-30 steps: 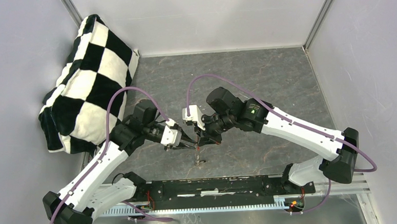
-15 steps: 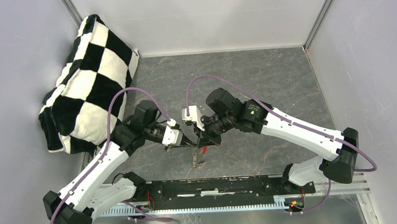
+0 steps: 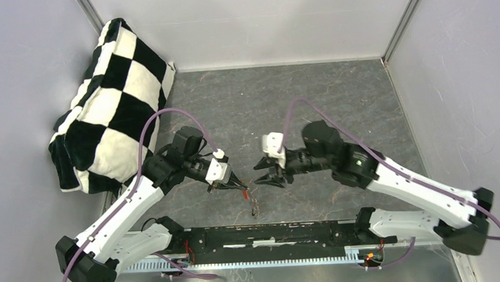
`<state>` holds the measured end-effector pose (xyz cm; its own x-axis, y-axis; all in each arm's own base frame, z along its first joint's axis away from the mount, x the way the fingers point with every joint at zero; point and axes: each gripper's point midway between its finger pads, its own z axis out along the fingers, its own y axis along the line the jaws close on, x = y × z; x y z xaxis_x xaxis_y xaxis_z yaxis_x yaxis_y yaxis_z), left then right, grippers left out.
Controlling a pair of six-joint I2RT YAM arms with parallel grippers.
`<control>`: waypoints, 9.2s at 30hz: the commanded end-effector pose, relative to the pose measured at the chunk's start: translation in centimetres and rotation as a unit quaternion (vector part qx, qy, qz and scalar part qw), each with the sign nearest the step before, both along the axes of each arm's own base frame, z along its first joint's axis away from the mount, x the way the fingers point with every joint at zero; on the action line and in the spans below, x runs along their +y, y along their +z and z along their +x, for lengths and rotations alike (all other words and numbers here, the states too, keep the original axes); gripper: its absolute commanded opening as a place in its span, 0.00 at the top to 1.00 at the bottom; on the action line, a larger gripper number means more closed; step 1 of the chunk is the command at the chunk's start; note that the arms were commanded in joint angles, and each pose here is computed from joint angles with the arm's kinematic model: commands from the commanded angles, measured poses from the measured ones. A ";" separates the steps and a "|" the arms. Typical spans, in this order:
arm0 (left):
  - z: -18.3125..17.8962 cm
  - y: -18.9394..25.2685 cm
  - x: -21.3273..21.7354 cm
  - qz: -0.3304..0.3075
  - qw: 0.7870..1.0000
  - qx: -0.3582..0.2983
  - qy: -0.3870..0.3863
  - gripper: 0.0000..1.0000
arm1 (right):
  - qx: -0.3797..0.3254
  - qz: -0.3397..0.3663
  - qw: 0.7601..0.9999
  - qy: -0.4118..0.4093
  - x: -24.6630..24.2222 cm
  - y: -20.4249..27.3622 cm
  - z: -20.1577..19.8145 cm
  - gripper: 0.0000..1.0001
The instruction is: Put the keys on the keyring
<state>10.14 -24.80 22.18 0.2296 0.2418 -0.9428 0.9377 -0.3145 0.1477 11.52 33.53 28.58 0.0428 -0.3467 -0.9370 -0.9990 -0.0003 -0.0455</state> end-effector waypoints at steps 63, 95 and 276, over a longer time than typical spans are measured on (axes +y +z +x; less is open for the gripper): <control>1.3 5.9 0.0 -0.014 0.993 -0.116 -0.015 0.98 | -0.065 0.175 0.982 -0.004 0.2 3.2 -0.3 0.56; 1.0 6.4 0.0 -0.019 0.994 -0.108 -0.017 0.98 | -0.035 0.078 0.996 -0.022 2.4 0.7 1.1 0.75; 0.7 7.7 -1.5 -0.087 0.991 0.068 0.075 0.98 | 0.050 0.359 0.931 -0.040 -0.6 3.6 0.0 0.99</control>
<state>11.03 -26.34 29.02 0.0228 0.1037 -0.9943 0.9907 -0.1359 0.0086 11.67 33.06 30.14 -0.1015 0.3364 -0.9362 -0.9871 0.0829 0.1368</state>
